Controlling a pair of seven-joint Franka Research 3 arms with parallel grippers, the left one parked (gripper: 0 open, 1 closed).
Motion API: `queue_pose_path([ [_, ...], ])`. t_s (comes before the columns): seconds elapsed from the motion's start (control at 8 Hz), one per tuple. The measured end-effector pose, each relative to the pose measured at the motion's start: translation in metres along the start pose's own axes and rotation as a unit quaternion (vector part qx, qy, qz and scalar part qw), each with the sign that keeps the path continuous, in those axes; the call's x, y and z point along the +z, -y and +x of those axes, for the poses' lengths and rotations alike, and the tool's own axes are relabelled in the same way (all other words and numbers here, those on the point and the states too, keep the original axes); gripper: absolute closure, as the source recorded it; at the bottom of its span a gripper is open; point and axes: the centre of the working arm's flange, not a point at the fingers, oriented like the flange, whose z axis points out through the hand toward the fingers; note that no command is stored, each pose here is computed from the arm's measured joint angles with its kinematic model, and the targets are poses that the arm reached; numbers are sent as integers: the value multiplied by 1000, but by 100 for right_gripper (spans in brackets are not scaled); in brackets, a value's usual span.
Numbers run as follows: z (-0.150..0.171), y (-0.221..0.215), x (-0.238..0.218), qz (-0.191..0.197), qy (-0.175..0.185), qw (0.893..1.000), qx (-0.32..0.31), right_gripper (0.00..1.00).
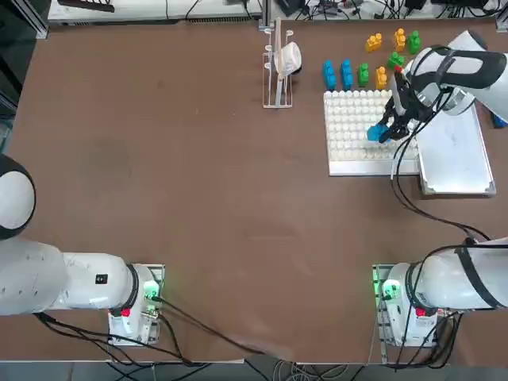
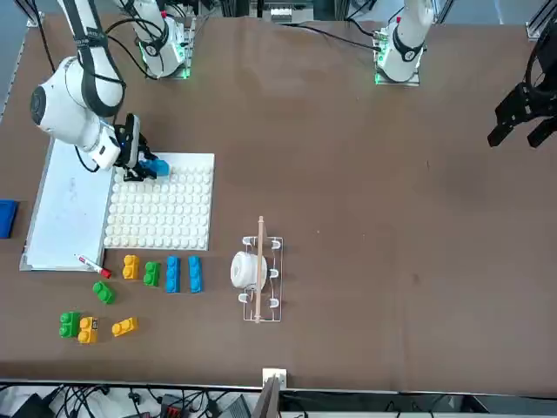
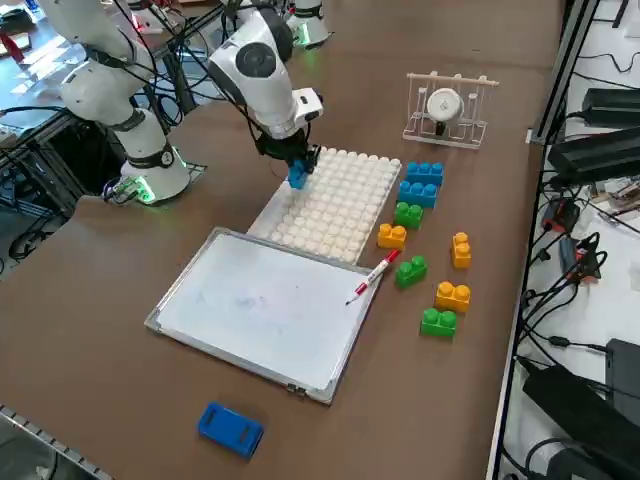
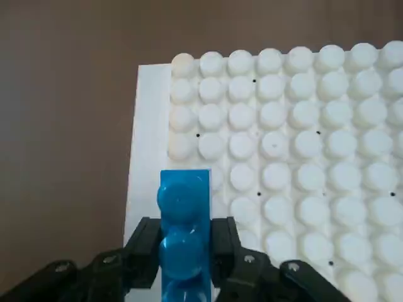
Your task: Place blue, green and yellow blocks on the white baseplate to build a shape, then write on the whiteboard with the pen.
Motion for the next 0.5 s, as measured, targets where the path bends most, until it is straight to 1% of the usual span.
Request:
queue_pose_path([
  [0.5, -6, 16, 19, 7, 8, 1000, 6, 58],
])
